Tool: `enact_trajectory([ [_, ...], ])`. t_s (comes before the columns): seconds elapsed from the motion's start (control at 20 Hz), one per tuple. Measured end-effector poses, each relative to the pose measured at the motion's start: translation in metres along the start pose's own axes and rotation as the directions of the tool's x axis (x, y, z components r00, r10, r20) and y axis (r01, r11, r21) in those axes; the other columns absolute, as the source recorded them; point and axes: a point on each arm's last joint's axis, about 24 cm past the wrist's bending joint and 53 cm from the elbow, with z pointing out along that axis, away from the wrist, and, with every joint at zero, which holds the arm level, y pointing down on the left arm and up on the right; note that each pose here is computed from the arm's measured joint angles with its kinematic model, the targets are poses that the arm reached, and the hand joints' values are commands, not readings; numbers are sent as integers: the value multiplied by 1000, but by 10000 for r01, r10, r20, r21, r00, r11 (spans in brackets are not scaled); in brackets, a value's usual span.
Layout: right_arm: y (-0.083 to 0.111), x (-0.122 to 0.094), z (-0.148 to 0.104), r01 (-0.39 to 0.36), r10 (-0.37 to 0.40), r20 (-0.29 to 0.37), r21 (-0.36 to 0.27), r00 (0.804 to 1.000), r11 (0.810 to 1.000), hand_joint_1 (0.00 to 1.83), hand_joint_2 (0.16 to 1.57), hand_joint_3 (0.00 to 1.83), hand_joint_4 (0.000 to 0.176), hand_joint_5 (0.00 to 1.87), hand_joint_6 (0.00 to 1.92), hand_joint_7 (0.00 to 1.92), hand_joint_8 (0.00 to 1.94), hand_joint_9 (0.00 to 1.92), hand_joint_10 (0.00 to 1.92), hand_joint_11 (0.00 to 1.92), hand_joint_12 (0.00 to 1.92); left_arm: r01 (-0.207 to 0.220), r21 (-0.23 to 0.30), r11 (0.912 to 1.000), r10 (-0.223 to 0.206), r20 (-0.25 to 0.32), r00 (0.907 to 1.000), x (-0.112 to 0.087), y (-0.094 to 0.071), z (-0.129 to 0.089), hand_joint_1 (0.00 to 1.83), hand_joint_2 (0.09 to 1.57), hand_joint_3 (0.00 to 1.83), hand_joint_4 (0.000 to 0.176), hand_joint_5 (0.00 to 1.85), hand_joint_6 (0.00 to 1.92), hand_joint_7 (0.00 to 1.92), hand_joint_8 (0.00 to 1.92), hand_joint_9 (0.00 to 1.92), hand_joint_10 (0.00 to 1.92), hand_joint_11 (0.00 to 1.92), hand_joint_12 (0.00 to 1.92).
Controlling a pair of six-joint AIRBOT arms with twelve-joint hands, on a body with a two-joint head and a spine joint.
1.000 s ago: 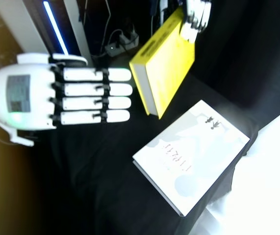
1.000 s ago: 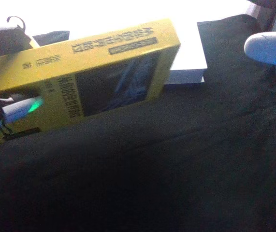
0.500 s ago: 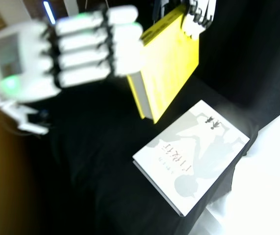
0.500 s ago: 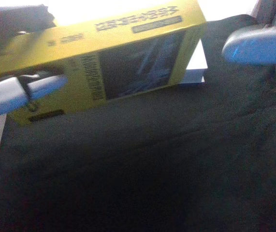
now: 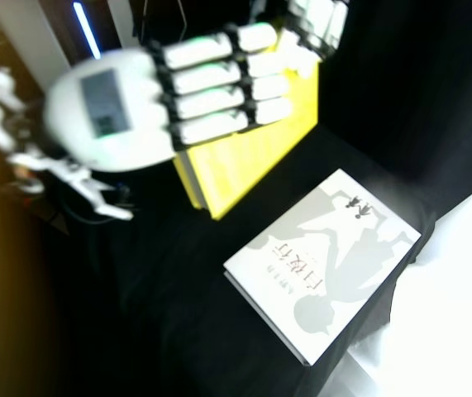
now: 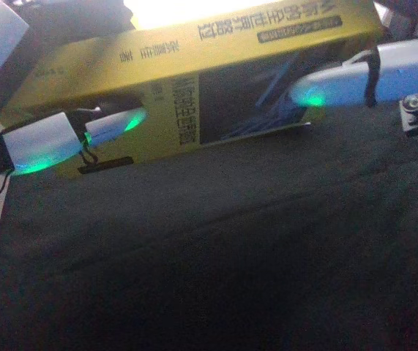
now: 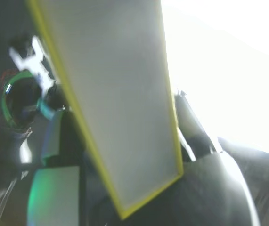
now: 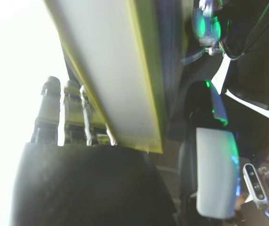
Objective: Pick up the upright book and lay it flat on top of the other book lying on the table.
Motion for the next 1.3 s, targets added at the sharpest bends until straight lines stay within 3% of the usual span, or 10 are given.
enact_trajectory([
  [0.05, 2, -1, 0, -53, 54, 38, -78, 10000, 10000, 979, 1065, 10, 0, 315, 119, 505, 124, 323, 666, 0, 1621, -37, 62, 10000, 37, 73, 10000, -2, -1, 0, 1239, 1159, 0, 0, 785, 1103, 1026, 1149, 1184, 1130, 998, 1514],
  [0.1, 2, -2, 1, -52, 53, 56, -135, 10000, 9999, 1254, 1124, 3, 0, 837, 929, 1056, 1043, 1086, 1118, 642, 1746, -35, 113, 9999, 33, 136, 9999, -3, -3, 0, 1233, 1170, 2, 0, 765, 1111, 1004, 1198, 1181, 1060, 984, 1447],
  [0.2, 1, -3, 1, -178, 179, 62, -129, 9998, 9998, 1162, 1174, 7, 0, 844, 1149, 1172, 1379, 1156, 1587, 920, 1894, -118, 180, 9998, 116, 129, 9998, -3, -5, 0, 1226, 1186, 2, 0, 737, 1137, 973, 1259, 1171, 1090, 957, 1461],
  [0.45, 3, -5, 1, -125, 127, 107, -183, 9999, 9998, 1131, 1199, 2, 0, 815, 1236, 1154, 1468, 1128, 1729, 955, 1921, 10, 223, 9997, -13, 127, 9999, -2, -8, -1, 1155, 1293, 7, 0, 520, 1463, 795, 1484, 581, 1333, 310, 1867],
  [0.55, 3, -5, 0, -138, 141, 127, -186, 9998, 9997, 1144, 1168, 0, 0, 881, 1146, 1330, 1890, 1355, 1913, 1288, 1921, 38, 202, 9998, -40, 101, 9999, -1, -8, -3, 702, 1204, 0, 162, 270, 447, 320, 652, 197, 832, 11, 1232],
  [0.6, 3, -4, 0, -105, 106, 77, -186, 9999, 9998, 1148, 1163, 0, 0, 887, 1135, 1231, 1709, 1274, 1908, 1282, 1921, 146, 192, 9997, -148, 113, 9998, -1, -8, -6, 636, 1053, 0, 173, 53, 110, 63, 130, 39, 166, 1, 246],
  [0.65, 1, -3, 0, -55, 55, 37, -106, 10000, 9999, 1149, 1162, 0, 0, 889, 1131, 1219, 1673, 1254, 1908, 1284, 1921, 262, 244, 9994, -267, 211, 9994, -3, -10, -7, 579, 941, 0, 175, 10, 21, 12, 25, 7, 32, 0, 48],
  [1.0, -9, -14, -5, 104, -115, 298, 365, 9995, 9993, 1264, 1128, 0, 0, 812, 1124, 1118, 935, 1083, 1181, 790, 1756, -82, -865, 9962, 117, 410, 9991, -23, 14, -33, 434, 767, 0, 176, 0, 0, 0, 0, 0, 0, 0, 0],
  [1.15, 5, -25, -7, 529, -533, 474, 99, 9975, 9985, 1143, 1169, 2, 0, 872, 1155, 1301, 1852, 1359, 1903, 1343, 1920, -335, -1768, 9837, 442, 569, 9974, -34, 32, -54, 416, 836, 19, 176, 0, 0, 0, 0, 0, 0, 0, 0],
  [1.3, 26, -56, -10, 1060, -1008, 1410, -300, 9849, 9939, 1125, 1198, 2, 0, 820, 1234, 1175, 1750, 1216, 1904, 1240, 1921, -379, -2356, 9711, 529, 576, 9969, -34, 46, -63, 428, 847, 19, 176, 0, 0, 0, 0, 0, 0, 0, 0],
])
